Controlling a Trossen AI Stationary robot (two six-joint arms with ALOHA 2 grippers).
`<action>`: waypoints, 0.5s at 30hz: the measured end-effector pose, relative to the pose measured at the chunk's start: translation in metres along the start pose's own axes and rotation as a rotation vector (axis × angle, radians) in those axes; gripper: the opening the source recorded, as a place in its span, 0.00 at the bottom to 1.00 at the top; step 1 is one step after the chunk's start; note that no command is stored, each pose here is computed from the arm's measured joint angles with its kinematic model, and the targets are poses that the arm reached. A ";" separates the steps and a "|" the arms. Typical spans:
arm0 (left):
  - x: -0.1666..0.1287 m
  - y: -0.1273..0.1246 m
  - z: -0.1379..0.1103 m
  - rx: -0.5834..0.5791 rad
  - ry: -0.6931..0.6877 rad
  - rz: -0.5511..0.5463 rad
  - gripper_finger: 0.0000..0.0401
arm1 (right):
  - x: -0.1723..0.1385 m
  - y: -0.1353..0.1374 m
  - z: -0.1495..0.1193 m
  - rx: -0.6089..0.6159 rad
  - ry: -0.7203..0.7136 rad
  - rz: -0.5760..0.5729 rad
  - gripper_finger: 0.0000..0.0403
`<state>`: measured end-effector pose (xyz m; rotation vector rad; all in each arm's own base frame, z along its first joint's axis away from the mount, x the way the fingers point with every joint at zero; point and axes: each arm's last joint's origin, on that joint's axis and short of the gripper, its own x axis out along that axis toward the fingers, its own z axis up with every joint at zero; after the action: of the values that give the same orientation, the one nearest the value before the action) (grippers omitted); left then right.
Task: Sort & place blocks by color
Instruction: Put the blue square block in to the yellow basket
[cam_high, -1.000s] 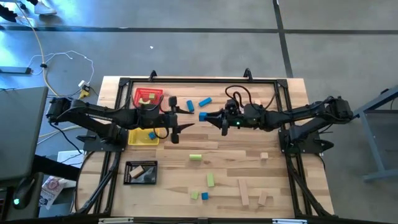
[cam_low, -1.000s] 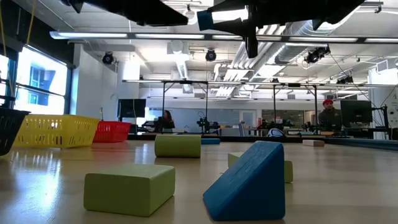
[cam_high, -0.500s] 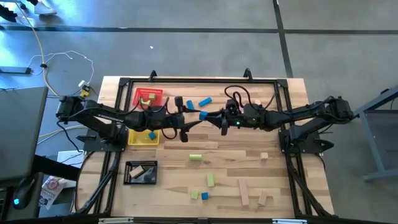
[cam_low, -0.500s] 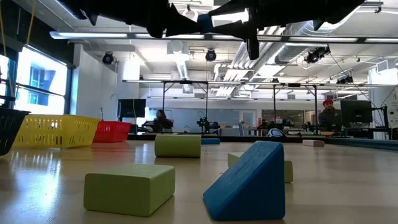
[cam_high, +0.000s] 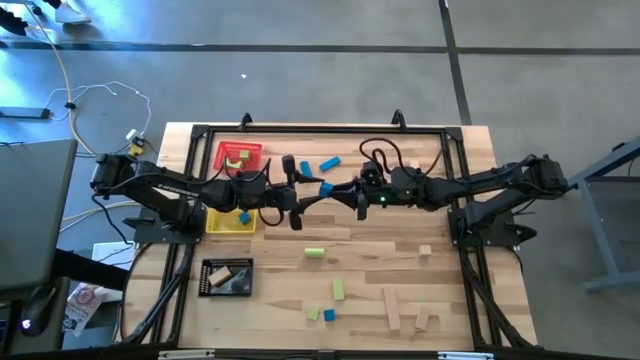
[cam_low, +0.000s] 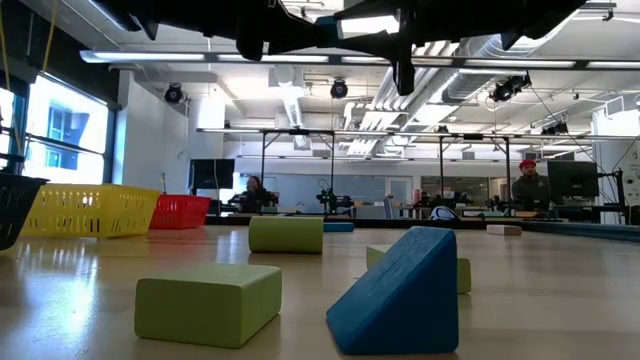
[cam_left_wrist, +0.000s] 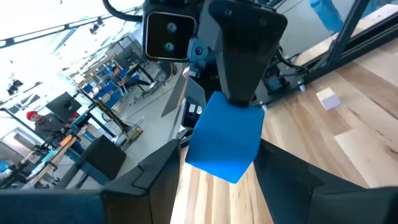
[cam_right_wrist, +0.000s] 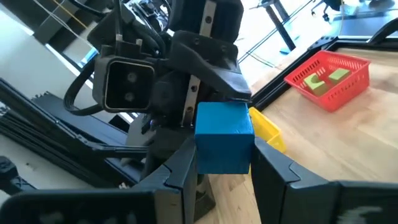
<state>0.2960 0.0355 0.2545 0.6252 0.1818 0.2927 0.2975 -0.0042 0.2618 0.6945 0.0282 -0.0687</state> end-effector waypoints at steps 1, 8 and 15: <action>0.000 0.000 0.000 0.007 -0.007 -0.004 0.46 | 0.000 -0.001 0.001 0.000 -0.001 -0.002 0.23; 0.000 -0.002 0.002 0.062 -0.066 -0.072 0.46 | 0.000 -0.006 0.005 0.023 0.014 0.011 0.23; 0.000 -0.001 0.003 0.060 -0.074 -0.078 0.46 | 0.000 -0.007 0.006 0.013 0.009 0.018 0.23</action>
<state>0.2968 0.0329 0.2559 0.6853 0.1440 0.1888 0.2972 -0.0131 0.2622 0.7077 0.0300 -0.0489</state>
